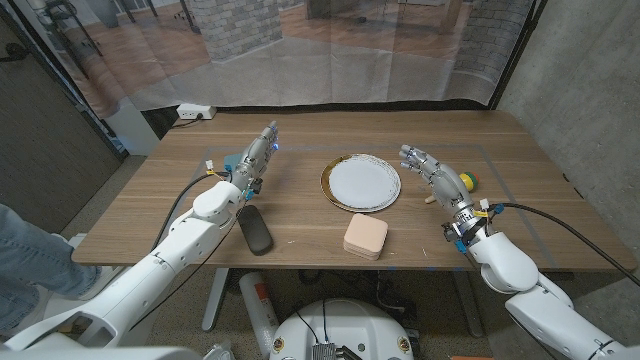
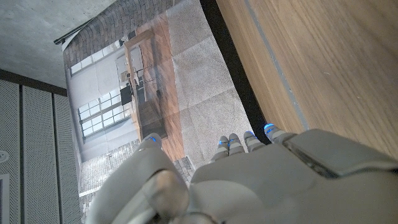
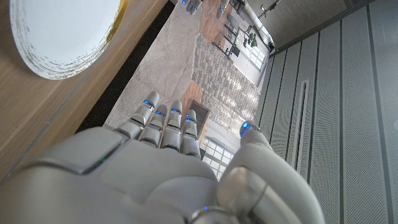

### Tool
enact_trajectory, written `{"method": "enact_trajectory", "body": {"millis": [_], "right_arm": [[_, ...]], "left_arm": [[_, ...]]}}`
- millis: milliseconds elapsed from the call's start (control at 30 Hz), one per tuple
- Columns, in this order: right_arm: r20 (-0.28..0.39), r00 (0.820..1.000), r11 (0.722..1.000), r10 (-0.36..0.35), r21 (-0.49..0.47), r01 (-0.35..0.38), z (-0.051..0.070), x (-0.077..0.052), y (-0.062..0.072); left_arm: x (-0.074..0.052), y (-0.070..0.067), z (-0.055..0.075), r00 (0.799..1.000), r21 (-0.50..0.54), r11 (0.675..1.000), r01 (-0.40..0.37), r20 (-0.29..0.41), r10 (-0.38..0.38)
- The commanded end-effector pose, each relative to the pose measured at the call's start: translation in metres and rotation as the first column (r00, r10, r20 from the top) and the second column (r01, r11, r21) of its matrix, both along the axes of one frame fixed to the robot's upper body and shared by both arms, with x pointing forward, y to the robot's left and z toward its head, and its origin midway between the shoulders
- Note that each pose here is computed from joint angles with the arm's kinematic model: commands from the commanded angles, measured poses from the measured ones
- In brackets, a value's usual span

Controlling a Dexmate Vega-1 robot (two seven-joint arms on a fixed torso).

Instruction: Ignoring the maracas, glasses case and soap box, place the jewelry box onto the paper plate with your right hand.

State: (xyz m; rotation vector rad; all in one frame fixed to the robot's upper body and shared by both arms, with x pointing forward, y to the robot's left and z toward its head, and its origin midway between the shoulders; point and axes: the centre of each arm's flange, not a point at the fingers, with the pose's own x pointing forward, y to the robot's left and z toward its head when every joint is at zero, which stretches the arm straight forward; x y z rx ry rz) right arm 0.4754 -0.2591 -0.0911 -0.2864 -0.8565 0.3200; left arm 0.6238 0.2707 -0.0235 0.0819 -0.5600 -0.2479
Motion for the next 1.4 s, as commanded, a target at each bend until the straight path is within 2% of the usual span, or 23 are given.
{"method": "enact_trajectory", "body": {"millis": [33, 633, 800, 1067, 1400], "right_arm": [[0.032, 0.999, 0.999, -0.014, -0.052, 0.016, -0.002, -0.008, 0.008], [0.045, 0.999, 0.997, -0.001, -0.082, 0.005, -0.012, -0.016, 0.018], [0.056, 0.998, 0.995, -0.010, -0.102, 0.015, -0.013, -0.019, 0.019], [0.039, 0.999, 0.993, 0.012, -0.119, -0.007, -0.017, -0.023, 0.022], [0.061, 0.998, 0.990, 0.000, -0.138, 0.009, -0.018, -0.030, 0.024]], "left_arm": [[0.002, 0.000, 0.002, 1.000, 0.003, 1.000, 0.005, 0.005, -0.005], [0.004, -0.004, 0.004, 1.000, 0.007, 1.000, 0.017, 0.016, -0.017], [0.002, -0.003, 0.004, 1.000, 0.007, 1.000, 0.012, 0.019, -0.012], [0.002, -0.002, 0.003, 1.000, 0.009, 1.000, 0.010, 0.012, -0.010], [0.001, -0.002, 0.001, 1.000, 0.010, 1.000, 0.015, 0.008, -0.015]]}}
